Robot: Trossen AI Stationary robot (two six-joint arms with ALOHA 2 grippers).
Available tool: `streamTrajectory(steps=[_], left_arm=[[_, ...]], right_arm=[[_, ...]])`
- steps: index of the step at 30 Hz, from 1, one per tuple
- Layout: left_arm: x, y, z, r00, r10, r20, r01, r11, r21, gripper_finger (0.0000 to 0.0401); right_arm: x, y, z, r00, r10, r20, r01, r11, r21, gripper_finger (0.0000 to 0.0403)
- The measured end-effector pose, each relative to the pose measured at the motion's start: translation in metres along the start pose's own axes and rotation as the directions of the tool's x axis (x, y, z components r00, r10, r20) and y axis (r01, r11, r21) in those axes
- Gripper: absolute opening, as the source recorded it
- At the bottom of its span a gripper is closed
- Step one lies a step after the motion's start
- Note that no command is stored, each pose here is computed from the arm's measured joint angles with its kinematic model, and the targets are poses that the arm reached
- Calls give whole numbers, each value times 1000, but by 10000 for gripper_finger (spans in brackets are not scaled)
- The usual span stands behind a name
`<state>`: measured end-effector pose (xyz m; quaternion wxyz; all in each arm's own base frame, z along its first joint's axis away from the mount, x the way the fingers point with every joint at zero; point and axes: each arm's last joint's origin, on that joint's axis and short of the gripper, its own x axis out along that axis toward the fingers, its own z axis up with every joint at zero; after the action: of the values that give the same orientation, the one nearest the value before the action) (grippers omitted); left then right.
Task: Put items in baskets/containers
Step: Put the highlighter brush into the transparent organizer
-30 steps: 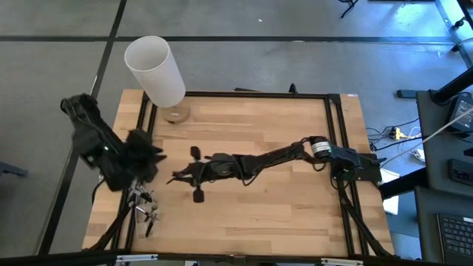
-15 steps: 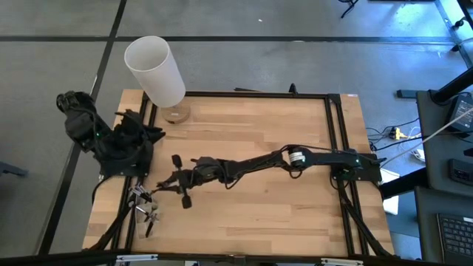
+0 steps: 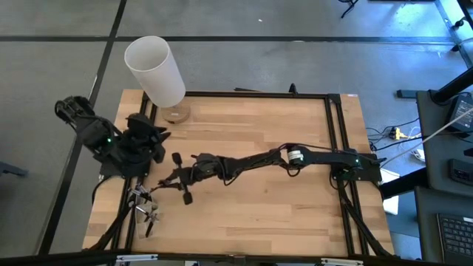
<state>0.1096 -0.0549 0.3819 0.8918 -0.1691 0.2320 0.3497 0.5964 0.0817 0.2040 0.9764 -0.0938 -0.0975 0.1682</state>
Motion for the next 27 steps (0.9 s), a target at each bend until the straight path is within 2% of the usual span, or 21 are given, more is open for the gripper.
streamTrajectory(steps=[9, 11, 14, 17, 21, 23, 27], left_arm=[[13, -11, -1, 997, 80, -17, -80, 997, 9, 102], [14, -13, -2, 995, 81, -55, -81, 997, 8, 102], [16, -17, -7, 982, 67, -175, -64, 998, 21, 102], [17, -23, -14, 939, 43, -342, -28, 998, 50, 103], [19, -34, -25, 830, 29, -557, 1, 999, 54, 103], [19, -40, -31, 784, 32, -620, 0, 999, 50, 102], [17, -49, -41, 721, 44, -692, -7, 998, 56, 98]], right_arm=[[0, 3, -2, 998, 55, 13, -55, 998, -40, 39], [0, 2, -3, 997, 74, 9, -74, 997, -37, 39], [0, 3, -6, 996, 92, -21, -92, 996, -20, 39], [0, 3, -7, 995, 90, -34, -90, 996, 8, 39], [0, 1, -4, 999, 33, -12, -32, 997, 76, 39], [0, 0, 0, 1000, 5, 31, -8, 995, 97, 39], [-1, -2, 8, 994, -30, 103, 17, 992, 129, 39]])
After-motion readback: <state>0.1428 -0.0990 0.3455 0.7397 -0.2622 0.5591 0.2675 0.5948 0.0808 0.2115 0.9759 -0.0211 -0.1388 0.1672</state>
